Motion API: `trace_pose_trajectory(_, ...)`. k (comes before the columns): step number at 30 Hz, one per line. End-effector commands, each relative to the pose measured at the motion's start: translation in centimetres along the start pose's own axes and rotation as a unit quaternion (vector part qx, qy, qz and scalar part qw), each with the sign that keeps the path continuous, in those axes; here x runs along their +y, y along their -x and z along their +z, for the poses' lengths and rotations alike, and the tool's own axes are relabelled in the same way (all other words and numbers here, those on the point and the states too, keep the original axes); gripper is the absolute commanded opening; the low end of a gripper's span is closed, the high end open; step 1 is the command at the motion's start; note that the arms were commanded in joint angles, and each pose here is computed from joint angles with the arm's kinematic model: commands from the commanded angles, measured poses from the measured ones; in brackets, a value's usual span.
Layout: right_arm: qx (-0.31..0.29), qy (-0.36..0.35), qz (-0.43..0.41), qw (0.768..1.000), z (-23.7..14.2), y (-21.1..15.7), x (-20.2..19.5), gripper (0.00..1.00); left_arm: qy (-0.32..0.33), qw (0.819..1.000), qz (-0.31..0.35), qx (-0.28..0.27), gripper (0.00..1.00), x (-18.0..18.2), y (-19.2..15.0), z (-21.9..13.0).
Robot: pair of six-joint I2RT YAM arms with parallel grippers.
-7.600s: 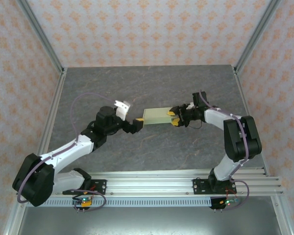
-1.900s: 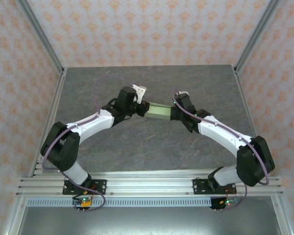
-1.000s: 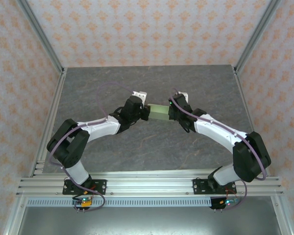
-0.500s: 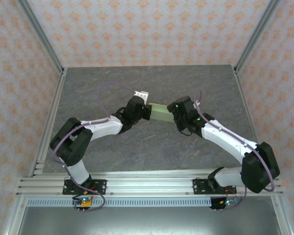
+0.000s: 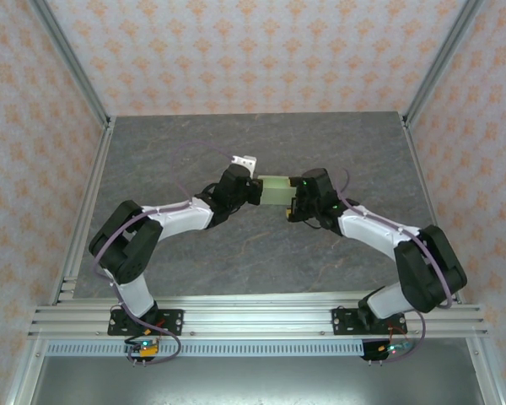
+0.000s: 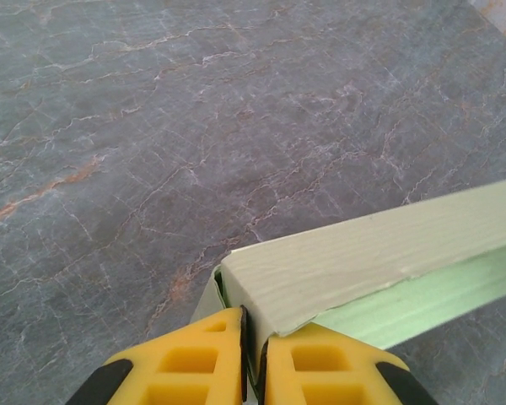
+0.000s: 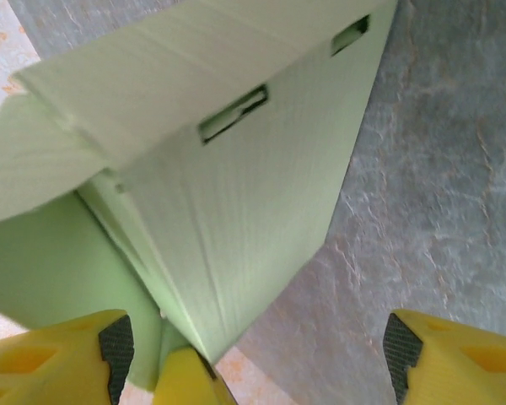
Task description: Fold the paper box
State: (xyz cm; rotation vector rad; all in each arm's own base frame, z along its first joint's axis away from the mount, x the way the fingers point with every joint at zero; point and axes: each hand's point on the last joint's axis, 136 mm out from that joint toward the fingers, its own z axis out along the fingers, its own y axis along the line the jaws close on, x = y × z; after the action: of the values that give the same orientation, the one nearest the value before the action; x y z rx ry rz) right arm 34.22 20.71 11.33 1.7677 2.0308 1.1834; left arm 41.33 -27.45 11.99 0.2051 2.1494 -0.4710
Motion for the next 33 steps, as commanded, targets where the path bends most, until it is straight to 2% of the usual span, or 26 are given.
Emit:
trace_pose_trajectory(1,-0.03,-0.004,0.006,1.0,-3.7,0.4,0.9,0.81,0.01,0.998,0.0,0.065,0.13,0.2,-3.8,0.8)
trace_pose_trajectory(3,-0.061,0.011,-0.006,0.998,-5.0,1.3,1.6,0.81,0.013,0.998,0.006,0.067,0.13,0.1,-4.0,0.9)
trace_pose_trajectory(6,-0.076,0.027,0.0,0.997,-5.1,2.4,2.4,0.83,0.018,0.998,0.013,0.064,0.13,0.0,-4.2,0.9)
trace_pose_trajectory(10,-0.056,0.014,0.019,0.998,-2.8,2.7,2.2,0.83,0.018,0.998,0.0,0.056,0.13,0.2,-4.7,0.8)
trace_pose_trajectory(16,-0.06,0.005,0.01,0.998,-0.5,3.4,1.5,0.7,-0.001,0.999,0.0,0.051,0.17,-0.4,-4.6,1.0)
trace_pose_trajectory(18,-0.079,-0.005,-0.003,0.997,-0.4,4.1,1.1,0.66,-0.048,0.999,-0.005,0.016,0.27,-1.9,-3.5,0.2)
trace_pose_trajectory(20,-0.097,-0.009,-0.018,0.995,-0.7,4.8,0.9,0.59,-0.091,0.995,-0.014,-0.023,0.5,-3.2,-2.0,-1.3)
trace_pose_trajectory(21,-0.106,-0.011,-0.027,0.994,-0.7,5.1,0.9,0.56,-0.104,0.994,-0.019,-0.039,0.59,-3.6,-1.1,-2.1)
trace_pose_trajectory(22,-0.112,-0.011,-0.032,0.993,-0.8,5.3,0.8,0.53,-0.114,0.992,-0.017,-0.049,0.63,-3.9,-0.5,-2.9)
trace_pose_trajectory(24,-0.124,-0.014,-0.045,0.991,-0.7,5.8,0.6,0.49,-0.128,0.99,-0.011,-0.065,0.68,-4.4,0.5,-4.5)
trace_pose_trajectory(27,-0.13,-0.022,-0.061,0.989,-0.5,6.1,0.3,0.48,-0.128,0.988,-0.019,-0.08,0.81,-4.5,2.1,-6.1)
trace_pose_trajectory(30,-0.12,-0.028,-0.078,0.989,-0.1,5.9,0.1,0.48,-0.112,0.99,-0.022,-0.077,0.95,-4.5,3.8,-6.4)
trace_pose_trajectory(33,-0.12,-0.038,-0.088,0.988,0.0,5.9,-0.2,0.5,-0.088,0.994,-0.043,-0.05,0.94,-3.6,4.4,-4.7)
